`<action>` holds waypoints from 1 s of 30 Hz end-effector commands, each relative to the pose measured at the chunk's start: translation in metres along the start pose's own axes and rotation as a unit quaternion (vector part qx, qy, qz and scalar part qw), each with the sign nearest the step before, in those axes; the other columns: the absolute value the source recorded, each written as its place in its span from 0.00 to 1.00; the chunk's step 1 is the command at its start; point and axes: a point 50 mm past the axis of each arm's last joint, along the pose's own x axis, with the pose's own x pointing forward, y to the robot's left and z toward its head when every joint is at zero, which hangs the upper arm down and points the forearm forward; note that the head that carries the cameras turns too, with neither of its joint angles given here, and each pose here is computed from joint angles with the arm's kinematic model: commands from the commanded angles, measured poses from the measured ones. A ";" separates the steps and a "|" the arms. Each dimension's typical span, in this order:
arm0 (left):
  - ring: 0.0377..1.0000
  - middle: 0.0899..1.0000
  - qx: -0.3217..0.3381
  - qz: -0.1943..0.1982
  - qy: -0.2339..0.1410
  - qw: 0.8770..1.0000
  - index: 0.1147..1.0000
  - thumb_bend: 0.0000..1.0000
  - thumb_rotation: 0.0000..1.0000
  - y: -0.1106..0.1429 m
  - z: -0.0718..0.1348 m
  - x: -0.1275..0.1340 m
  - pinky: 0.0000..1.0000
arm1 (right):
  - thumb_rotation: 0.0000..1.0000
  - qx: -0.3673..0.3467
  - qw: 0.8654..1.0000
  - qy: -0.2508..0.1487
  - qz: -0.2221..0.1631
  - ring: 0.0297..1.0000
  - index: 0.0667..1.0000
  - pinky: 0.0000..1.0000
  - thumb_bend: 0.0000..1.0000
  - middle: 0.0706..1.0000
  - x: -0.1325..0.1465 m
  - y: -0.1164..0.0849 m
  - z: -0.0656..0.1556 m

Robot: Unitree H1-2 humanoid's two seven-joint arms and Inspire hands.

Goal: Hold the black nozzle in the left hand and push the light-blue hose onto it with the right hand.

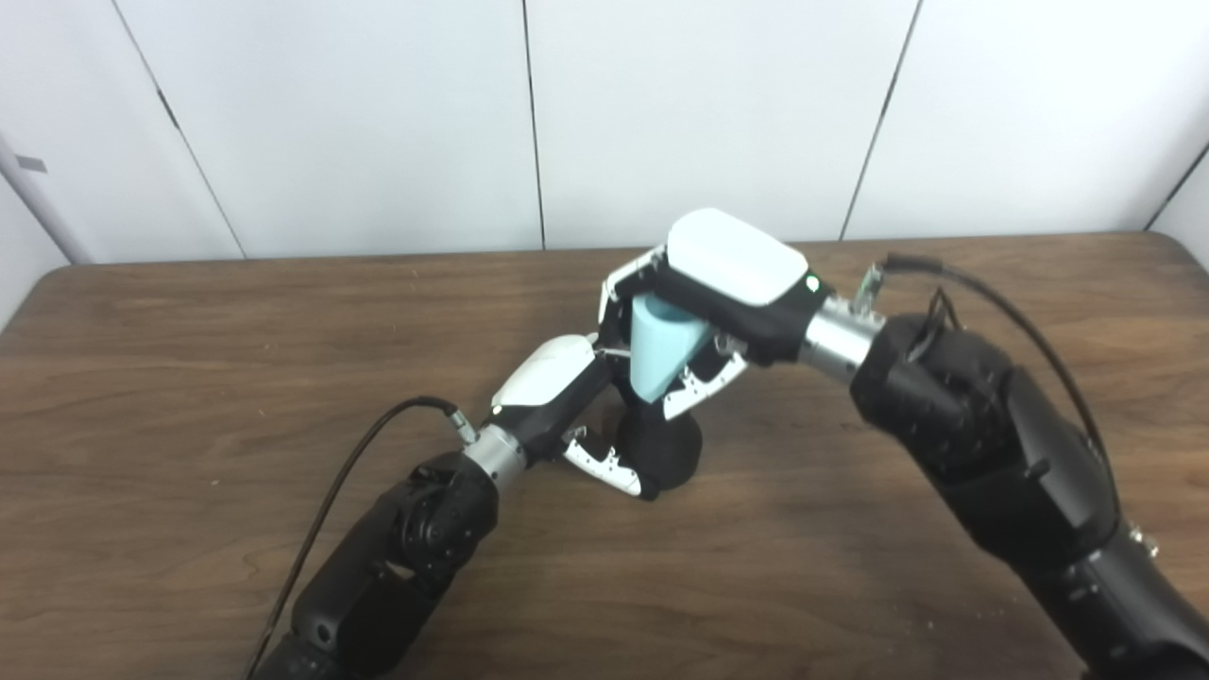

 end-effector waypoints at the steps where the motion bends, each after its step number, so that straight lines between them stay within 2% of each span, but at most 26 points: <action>1: 0.59 0.42 0.006 -0.059 0.052 0.997 0.43 0.52 0.00 -0.018 -0.020 -0.011 1.00 | 0.00 -0.035 0.999 -0.012 -0.018 0.40 0.47 0.37 0.50 0.43 -0.005 0.000 -0.005; 8: 0.59 0.42 0.009 -0.058 0.053 0.997 0.43 0.52 0.00 -0.017 -0.022 -0.011 1.00 | 0.00 -0.041 0.998 -0.030 -0.048 0.40 0.48 0.38 0.50 0.43 -0.013 0.021 -0.011; 16: 0.60 0.42 0.014 -0.059 0.054 0.997 0.43 0.52 0.00 -0.016 -0.022 -0.010 1.00 | 0.00 -0.033 0.998 -0.039 -0.033 0.42 0.46 0.38 0.50 0.45 -0.016 0.029 -0.011; 21: 0.60 0.43 0.012 -0.058 0.051 0.997 0.42 0.52 0.00 -0.016 -0.019 -0.009 1.00 | 0.00 -0.001 1.000 -0.016 0.005 0.41 0.49 0.35 0.50 0.44 -0.012 0.029 -0.012; 26: 0.60 0.43 0.010 -0.059 0.050 0.997 0.42 0.52 0.00 -0.017 -0.019 -0.009 1.00 | 0.00 0.037 0.996 0.020 0.073 0.40 0.51 0.34 0.50 0.44 -0.010 0.028 -0.012; 30: 0.60 0.42 0.007 -0.060 0.051 0.997 0.43 0.52 0.00 -0.017 -0.020 -0.009 1.00 | 0.00 0.068 0.988 0.039 0.133 0.40 0.50 0.35 0.50 0.44 -0.010 0.023 -0.013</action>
